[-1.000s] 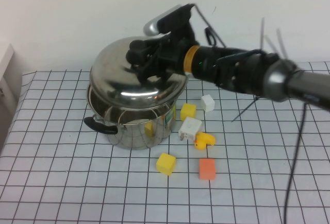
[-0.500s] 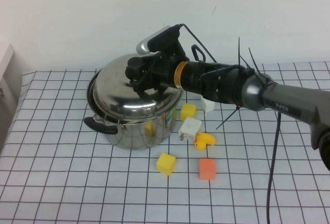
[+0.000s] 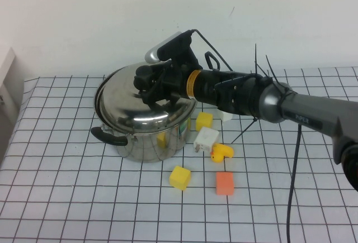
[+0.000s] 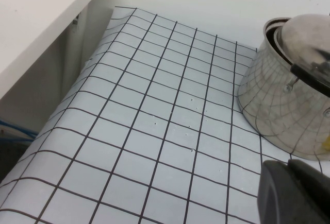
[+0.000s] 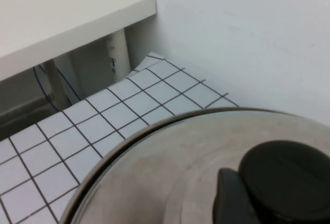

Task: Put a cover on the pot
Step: Place the pot lid on the pot

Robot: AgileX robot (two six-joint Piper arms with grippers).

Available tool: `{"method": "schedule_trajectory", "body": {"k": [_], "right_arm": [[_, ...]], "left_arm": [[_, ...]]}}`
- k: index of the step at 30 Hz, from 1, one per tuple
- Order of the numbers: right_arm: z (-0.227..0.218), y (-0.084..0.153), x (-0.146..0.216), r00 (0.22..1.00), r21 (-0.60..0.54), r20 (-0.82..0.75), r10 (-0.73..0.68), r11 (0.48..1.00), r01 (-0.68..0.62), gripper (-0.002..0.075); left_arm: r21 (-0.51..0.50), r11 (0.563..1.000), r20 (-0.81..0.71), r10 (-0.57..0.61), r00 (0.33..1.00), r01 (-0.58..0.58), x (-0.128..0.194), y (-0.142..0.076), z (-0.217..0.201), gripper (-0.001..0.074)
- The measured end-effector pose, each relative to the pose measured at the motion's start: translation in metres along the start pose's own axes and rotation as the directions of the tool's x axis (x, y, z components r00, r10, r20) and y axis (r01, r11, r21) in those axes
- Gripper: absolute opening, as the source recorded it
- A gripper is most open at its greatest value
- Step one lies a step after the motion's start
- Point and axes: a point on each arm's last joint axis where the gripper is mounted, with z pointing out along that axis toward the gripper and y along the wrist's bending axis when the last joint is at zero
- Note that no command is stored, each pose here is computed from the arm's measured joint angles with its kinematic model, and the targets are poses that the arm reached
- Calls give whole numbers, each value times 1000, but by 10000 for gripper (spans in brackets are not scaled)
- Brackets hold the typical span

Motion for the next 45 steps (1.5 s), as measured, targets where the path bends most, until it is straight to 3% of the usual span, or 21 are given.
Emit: {"method": "schedule_trajectory", "body": {"k": [15, 24, 45], "right_arm": [[3, 5, -6, 997, -8, 18, -79, 997, 79, 355], [10, 4, 8, 1000, -10, 15, -17, 1000, 17, 355], [13, 1, 10, 999, 17, 25, -40, 999, 40, 355]], "left_arm": [[0, 1000, 0, 0, 1000, 0, 0, 0, 0, -3], [0, 1000, 0, -4, 1000, 4, 0, 0, 0, -3], [0, 1000, 0, -4, 1000, 4, 0, 0, 0, -3]]}}
